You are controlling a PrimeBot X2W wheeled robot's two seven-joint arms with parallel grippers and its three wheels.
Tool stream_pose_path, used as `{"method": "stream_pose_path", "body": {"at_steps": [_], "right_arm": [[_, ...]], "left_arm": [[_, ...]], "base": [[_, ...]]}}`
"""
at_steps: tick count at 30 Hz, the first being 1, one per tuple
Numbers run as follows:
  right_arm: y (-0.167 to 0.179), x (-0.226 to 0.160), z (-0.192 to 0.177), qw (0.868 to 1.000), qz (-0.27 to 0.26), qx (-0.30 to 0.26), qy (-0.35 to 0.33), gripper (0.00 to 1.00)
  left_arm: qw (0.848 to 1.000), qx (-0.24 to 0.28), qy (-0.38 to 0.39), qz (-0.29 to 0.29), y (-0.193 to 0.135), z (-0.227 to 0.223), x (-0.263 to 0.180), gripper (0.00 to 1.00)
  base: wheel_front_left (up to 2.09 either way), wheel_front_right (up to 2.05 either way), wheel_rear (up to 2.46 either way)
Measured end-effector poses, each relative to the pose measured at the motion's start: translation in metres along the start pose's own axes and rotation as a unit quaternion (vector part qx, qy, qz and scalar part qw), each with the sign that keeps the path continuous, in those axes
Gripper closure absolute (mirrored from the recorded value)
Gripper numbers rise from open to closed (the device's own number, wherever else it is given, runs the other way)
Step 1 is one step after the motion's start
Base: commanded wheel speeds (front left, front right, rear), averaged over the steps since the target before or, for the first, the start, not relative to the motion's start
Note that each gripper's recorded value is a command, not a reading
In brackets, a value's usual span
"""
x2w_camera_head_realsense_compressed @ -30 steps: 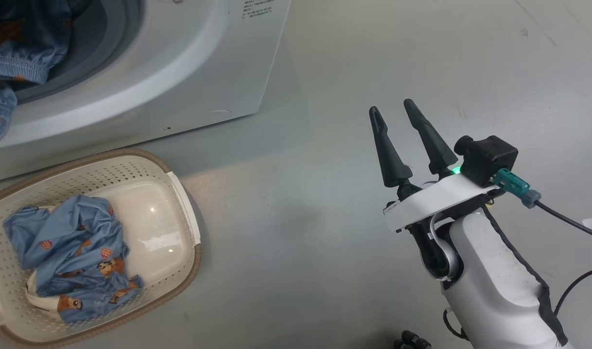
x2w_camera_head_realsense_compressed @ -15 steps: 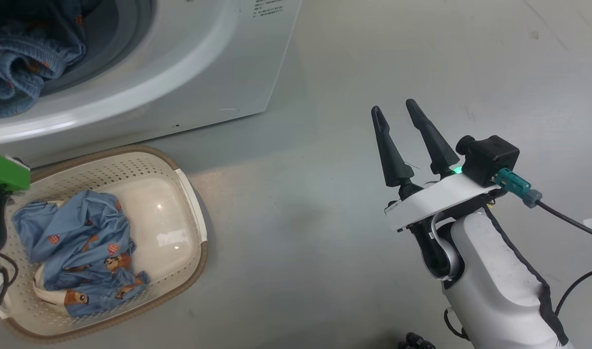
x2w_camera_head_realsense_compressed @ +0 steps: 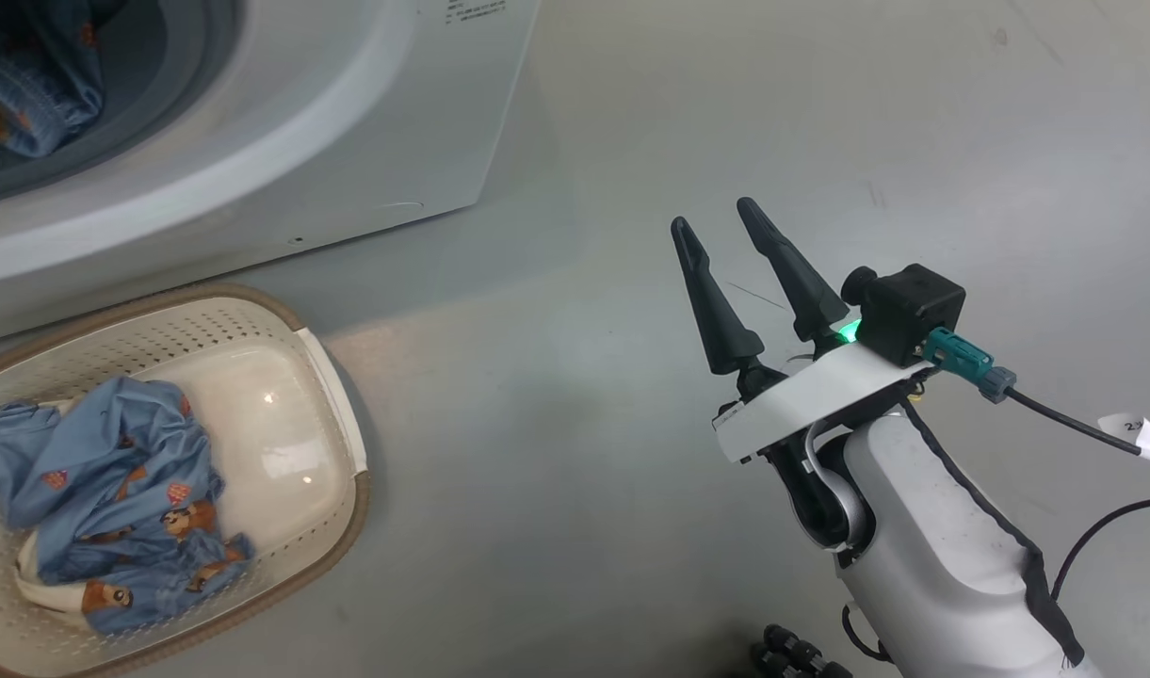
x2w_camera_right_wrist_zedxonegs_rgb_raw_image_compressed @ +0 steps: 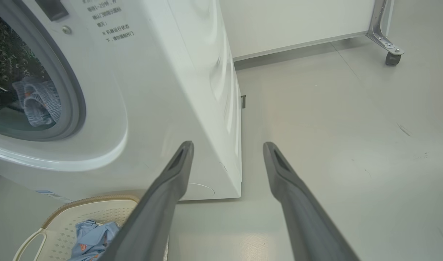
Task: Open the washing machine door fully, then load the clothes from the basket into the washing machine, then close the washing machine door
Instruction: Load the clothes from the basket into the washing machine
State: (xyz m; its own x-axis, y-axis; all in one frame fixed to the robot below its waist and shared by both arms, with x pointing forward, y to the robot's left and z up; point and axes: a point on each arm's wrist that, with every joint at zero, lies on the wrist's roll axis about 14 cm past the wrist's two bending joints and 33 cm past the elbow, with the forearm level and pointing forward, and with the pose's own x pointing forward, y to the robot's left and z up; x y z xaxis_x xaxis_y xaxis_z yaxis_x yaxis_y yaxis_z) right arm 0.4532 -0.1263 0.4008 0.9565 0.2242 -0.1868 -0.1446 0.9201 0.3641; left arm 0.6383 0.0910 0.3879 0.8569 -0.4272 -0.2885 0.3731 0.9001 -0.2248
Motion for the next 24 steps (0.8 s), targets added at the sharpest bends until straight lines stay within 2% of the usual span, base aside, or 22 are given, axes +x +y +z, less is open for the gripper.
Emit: {"method": "stream_pose_path", "body": {"at_steps": [5,7,11,14,15,17,20,24], "right_arm": [[-0.015,-0.008,0.002,1.0,-0.024,0.0,0.0,0.0],[-0.022,-0.011,0.004,0.999,-0.035,0.0,-0.001,0.0],[-0.036,-0.017,0.008,0.998,-0.059,-0.004,-0.006,0.0],[-0.044,-0.019,0.008,0.998,-0.07,-0.006,-0.005,0.0],[-0.044,-0.019,0.007,0.997,-0.071,-0.006,-0.004,0.0],[-0.044,-0.019,0.006,0.997,-0.071,-0.005,-0.004,0.0],[-0.046,-0.018,0.007,0.997,-0.073,-0.004,-0.006,0.0],[-0.043,-0.015,0.006,0.998,-0.068,-0.001,-0.006,0.0]], "left_arm": [[0.999,-0.008,-0.039,-0.008,-0.006,0.03,0.027,1.0],[0.995,-0.023,-0.093,-0.011,-0.011,0.059,0.036,1.0],[0.978,-0.055,-0.203,-0.013,-0.02,0.118,0.048,1.0],[0.976,-0.047,-0.212,0.003,-0.019,0.115,0.055,1.0],[0.978,-0.044,-0.201,0.012,-0.015,0.106,0.058,0.96],[0.987,-0.041,-0.153,0.023,-0.01,0.079,0.064,0.0],[0.994,-0.033,-0.107,0.011,-0.019,0.049,0.066,0.0],[0.995,-0.028,-0.093,0.005,-0.022,0.041,0.064,0.0]], "base": [[0.0,0.0,0.0],[0.0,0.0,0.0],[0.0,0.0,0.0],[0.0,0.0,0.0],[0.0,0.0,0.0],[0.0,0.0,0.0],[0.0,0.0,0.0],[0.0,0.0,0.0]]}}
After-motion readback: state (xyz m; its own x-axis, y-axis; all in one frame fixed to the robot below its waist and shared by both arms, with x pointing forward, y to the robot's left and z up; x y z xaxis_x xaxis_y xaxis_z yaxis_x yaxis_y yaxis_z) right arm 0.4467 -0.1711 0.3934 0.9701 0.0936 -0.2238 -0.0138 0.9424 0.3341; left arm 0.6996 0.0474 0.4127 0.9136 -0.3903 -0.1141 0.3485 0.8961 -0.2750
